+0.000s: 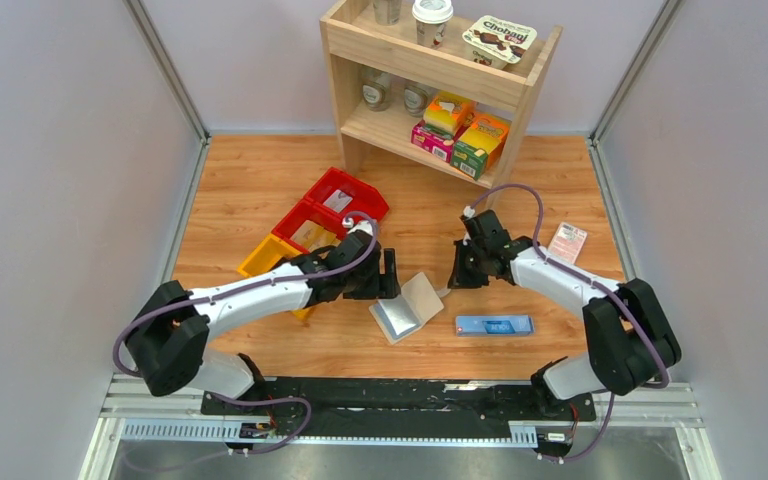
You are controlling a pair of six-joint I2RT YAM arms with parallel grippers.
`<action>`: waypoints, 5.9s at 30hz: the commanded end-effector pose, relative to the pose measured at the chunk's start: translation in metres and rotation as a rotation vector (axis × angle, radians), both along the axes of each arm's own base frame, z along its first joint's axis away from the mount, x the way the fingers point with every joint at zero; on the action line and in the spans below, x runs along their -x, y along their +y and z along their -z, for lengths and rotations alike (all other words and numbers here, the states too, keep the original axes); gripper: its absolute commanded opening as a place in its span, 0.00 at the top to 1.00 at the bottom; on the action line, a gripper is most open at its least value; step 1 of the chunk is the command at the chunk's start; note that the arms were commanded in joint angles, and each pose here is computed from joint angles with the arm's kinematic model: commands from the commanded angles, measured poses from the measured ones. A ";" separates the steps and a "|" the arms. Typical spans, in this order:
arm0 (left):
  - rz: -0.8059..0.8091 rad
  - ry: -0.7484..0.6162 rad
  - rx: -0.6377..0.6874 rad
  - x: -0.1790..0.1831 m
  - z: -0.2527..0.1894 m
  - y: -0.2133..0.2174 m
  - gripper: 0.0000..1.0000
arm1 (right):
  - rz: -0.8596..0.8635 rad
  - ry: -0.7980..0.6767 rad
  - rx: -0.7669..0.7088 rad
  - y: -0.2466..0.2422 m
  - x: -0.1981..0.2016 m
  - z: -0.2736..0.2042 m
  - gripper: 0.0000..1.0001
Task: Take the credit cards out of the card holder
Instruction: Open the card holder at the center of the board, then remove the credit card from the card holder.
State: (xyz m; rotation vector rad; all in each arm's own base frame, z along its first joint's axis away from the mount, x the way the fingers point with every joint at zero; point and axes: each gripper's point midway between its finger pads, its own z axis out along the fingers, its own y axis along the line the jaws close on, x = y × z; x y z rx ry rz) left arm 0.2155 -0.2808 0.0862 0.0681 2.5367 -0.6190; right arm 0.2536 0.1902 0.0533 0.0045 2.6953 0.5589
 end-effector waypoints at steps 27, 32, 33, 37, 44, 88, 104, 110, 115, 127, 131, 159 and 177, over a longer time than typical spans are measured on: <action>0.081 0.099 0.039 -0.016 0.012 -0.050 0.14 | 0.026 0.027 0.025 -0.010 0.010 0.022 1.00; 0.163 0.088 0.113 -0.016 0.001 -0.070 0.14 | 0.016 0.028 0.007 -0.007 0.010 0.022 1.00; 0.174 0.088 0.124 -0.016 -0.001 -0.073 0.14 | 0.014 0.024 0.004 -0.006 0.010 0.022 1.00; 0.228 0.082 0.191 -0.016 -0.010 -0.090 0.16 | 0.005 0.011 -0.006 -0.004 0.009 0.018 0.95; 0.282 0.103 0.266 -0.022 -0.015 -0.119 0.18 | 0.018 -0.122 -0.016 -0.010 -0.002 -0.009 0.60; 0.135 0.007 0.086 -0.002 -0.023 -0.005 0.22 | -0.282 -0.226 -0.362 0.047 0.027 -0.080 0.79; 0.147 0.067 0.003 0.005 0.000 -0.010 0.30 | -0.390 -0.005 -0.393 0.089 0.046 -0.022 0.79; 0.169 0.125 -0.043 0.011 0.020 -0.013 0.33 | -0.355 0.048 -0.380 0.083 0.045 0.005 0.78; 0.170 0.171 -0.099 0.014 0.039 -0.007 0.38 | -0.356 0.074 -0.391 0.085 0.046 0.015 0.75; 0.173 0.261 -0.159 0.024 0.073 -0.001 0.48 | -0.369 0.101 -0.446 0.095 0.046 0.022 0.71; 0.168 0.274 -0.181 0.026 0.080 0.003 0.51 | -0.381 0.096 -0.488 0.100 0.046 0.014 0.74; 0.187 0.282 -0.226 0.025 0.095 0.000 0.69 | -0.445 0.056 -0.619 0.120 0.045 -0.017 0.94; 0.116 0.219 -0.302 0.007 0.107 0.015 0.55 | -0.246 0.089 -0.490 0.078 0.028 0.023 1.00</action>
